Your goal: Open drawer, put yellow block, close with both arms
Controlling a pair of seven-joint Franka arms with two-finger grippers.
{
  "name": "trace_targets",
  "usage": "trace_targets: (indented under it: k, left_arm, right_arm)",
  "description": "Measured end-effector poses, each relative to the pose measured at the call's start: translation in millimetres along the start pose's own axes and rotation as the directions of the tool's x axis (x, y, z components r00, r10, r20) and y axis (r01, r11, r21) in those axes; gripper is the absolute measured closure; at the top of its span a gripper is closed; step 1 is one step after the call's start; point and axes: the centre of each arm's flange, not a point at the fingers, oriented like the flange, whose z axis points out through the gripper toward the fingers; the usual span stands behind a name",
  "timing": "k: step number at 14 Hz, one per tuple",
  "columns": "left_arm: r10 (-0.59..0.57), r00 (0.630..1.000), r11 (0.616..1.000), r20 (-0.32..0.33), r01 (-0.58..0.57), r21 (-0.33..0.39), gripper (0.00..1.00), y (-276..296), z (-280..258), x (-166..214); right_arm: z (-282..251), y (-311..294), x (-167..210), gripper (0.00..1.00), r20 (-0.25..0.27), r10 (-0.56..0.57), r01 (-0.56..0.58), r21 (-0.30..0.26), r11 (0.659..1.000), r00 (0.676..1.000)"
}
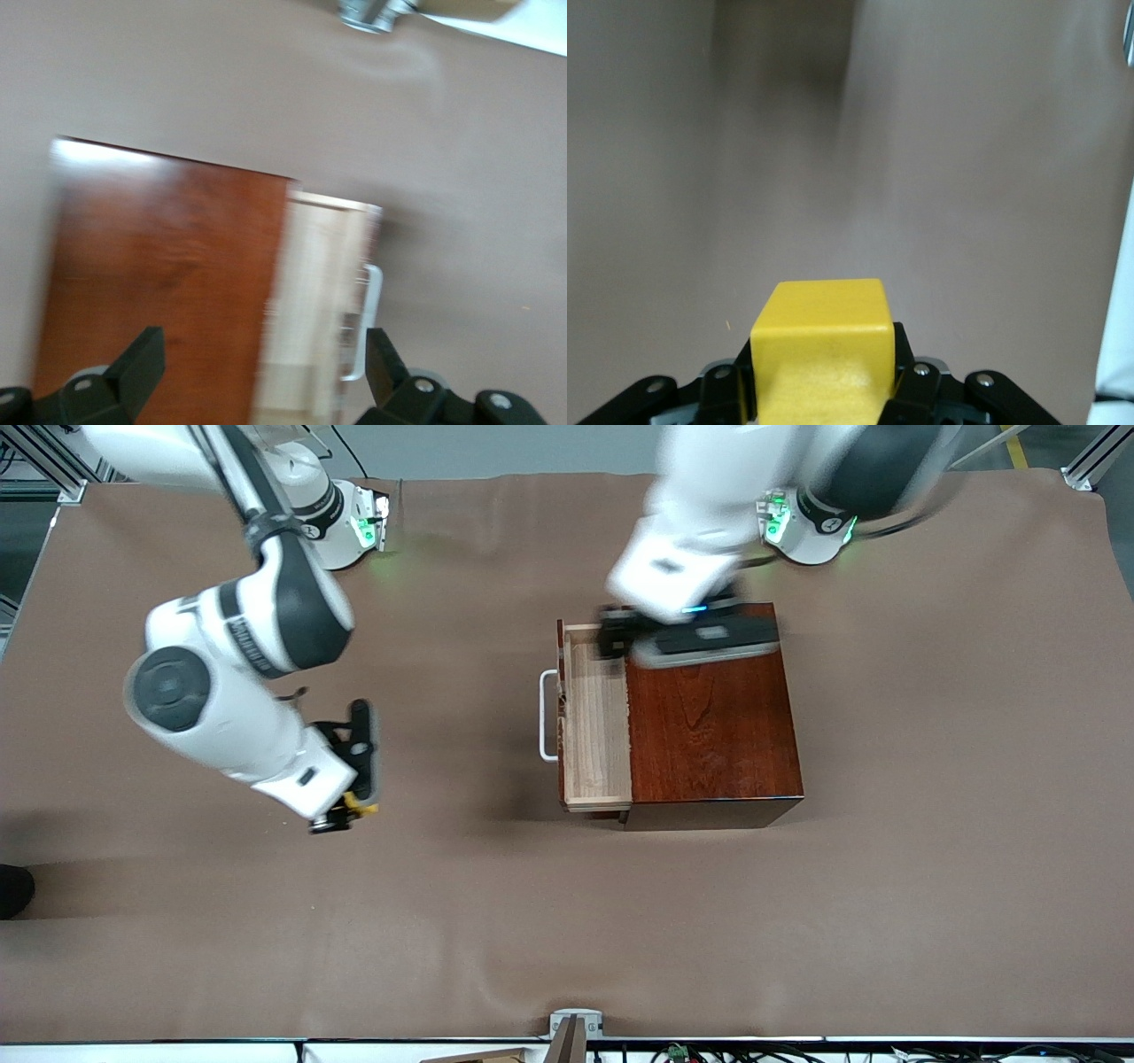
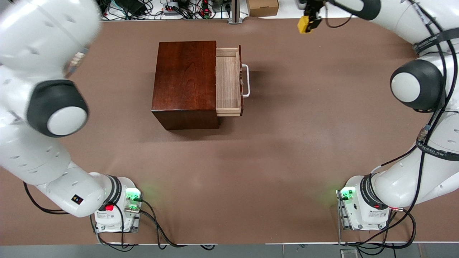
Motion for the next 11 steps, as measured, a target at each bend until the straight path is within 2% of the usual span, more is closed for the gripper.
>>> trace_targets:
  k: [2, 5, 8, 11]
  left_arm:
    - [0.104, 0.994, 0.994, 0.021, -0.105, 0.036, 0.00, -69.9, -34.5, 25.6]
    - [0.212, 0.976, 0.975, 0.050, -0.215, 0.064, 0.00, -167.8, -54.5, 66.1]
    - [0.222, 0.971, 0.970, 0.085, -0.229, 0.077, 0.00, -251.9, -45.4, 100.7]
    - [0.207, 0.972, 0.973, 0.109, -0.216, 0.083, 0.00, -315.5, -28.7, 120.7]
  right_arm:
    - [4.2, -17.1, 55.6, 0.44, -0.009, 0.032, -0.032, 0.010, 0.999, 0.999]
    - [22.3, -45.3, 142.4, 0.44, -0.056, 0.073, -0.073, 0.009, 0.997, 0.996]
    - [49.8, -68.9, 214.4, 0.44, -0.100, 0.121, -0.125, -0.029, 0.992, 0.988]
    - [80.0, -94.2, 268.1, 0.44, -0.124, 0.136, -0.142, -0.039, 0.989, 0.983]
